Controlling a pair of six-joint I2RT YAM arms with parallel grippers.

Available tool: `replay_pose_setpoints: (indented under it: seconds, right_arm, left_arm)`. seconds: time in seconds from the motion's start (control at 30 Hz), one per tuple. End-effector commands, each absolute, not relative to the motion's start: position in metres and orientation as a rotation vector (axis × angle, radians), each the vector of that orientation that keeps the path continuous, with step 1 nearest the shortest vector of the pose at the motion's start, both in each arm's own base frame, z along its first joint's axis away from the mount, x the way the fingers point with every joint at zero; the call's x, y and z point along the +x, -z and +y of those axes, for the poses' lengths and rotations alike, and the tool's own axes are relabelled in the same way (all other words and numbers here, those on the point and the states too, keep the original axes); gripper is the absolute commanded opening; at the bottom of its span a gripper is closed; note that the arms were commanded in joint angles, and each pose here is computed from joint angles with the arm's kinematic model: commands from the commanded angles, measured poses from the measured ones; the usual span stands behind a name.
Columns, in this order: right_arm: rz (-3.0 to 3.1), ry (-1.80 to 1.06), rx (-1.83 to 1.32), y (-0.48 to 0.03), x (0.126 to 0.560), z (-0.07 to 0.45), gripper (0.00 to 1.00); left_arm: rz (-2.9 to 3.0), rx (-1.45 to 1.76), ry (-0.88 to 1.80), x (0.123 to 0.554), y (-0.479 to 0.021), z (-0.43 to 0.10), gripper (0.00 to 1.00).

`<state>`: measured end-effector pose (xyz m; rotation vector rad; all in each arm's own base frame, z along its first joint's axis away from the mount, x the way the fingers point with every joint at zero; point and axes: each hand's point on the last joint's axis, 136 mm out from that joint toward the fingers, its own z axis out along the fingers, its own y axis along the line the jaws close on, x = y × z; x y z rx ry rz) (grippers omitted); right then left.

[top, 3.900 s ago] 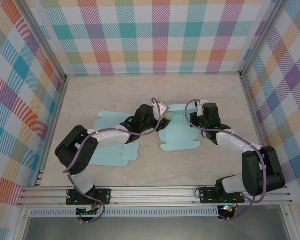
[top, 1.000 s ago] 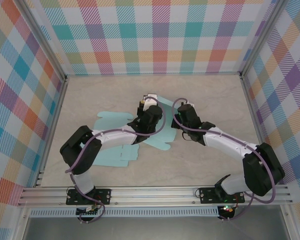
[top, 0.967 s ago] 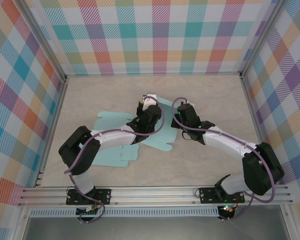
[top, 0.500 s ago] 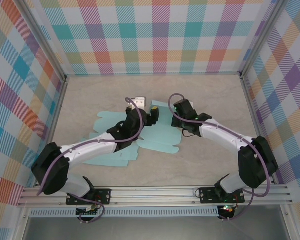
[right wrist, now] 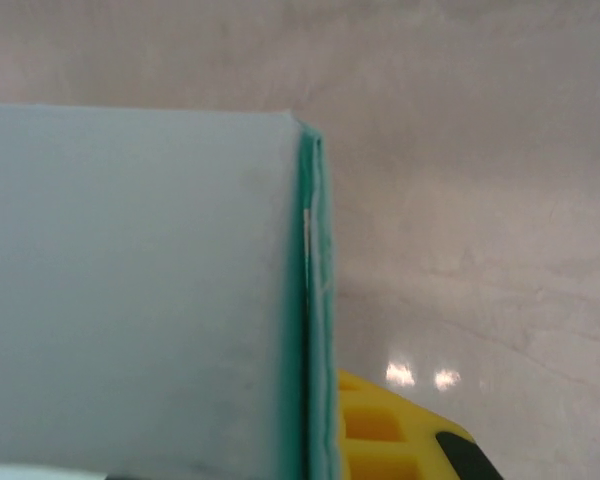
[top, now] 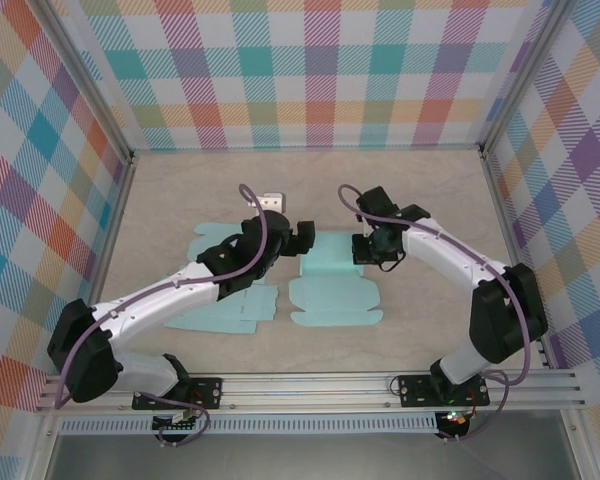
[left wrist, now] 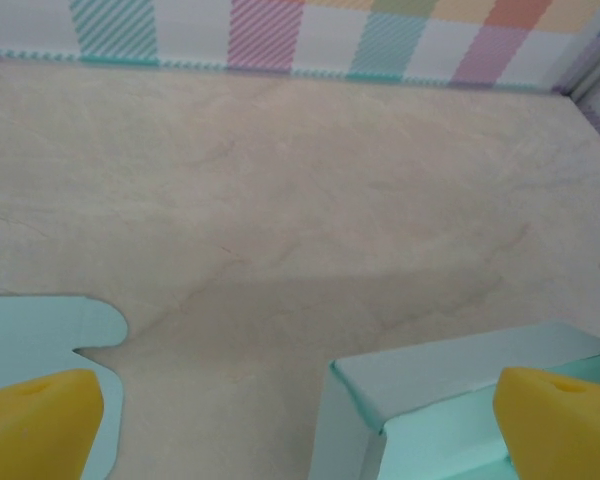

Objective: Fold the paper box

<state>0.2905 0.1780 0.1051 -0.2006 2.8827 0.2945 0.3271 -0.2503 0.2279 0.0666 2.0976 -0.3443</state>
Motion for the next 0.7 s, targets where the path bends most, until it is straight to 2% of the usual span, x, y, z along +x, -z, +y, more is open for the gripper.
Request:
replay_pose_setpoints:
  seconds: [0.0, 0.07, 0.2, 0.33, 0.47, 0.67]
  right_arm:
    - [3.028, -0.273, -0.328, -0.096, 0.267, 0.172, 0.03]
    - [3.063, -0.217, -0.345, -0.091, 0.267, 0.167, 0.05]
    - [3.113, -0.119, -0.368, -0.079, 0.274, 0.161, 0.00]
    - [3.170, 0.018, -0.395, -0.064, 0.286, 0.154, 0.00]
    - [3.201, 0.101, -0.426, -0.048, 0.298, 0.153, 0.03]
    - [3.187, 0.381, -0.446, -0.031, 0.325, 0.138, 0.00]
  left_arm:
    - [2.201, 0.102, 0.280, 0.320, -0.200, -0.243, 1.00]
    - [2.195, 0.059, 0.248, 0.320, -0.198, -0.234, 1.00]
    - [2.160, -0.016, 0.192, 0.318, -0.201, -0.214, 1.00]
    - [2.117, -0.055, 0.169, 0.314, -0.210, -0.200, 1.00]
    - [2.098, -0.073, 0.151, 0.310, -0.213, -0.189, 1.00]
    - [2.106, -0.073, 0.113, 0.306, -0.210, -0.181, 1.00]
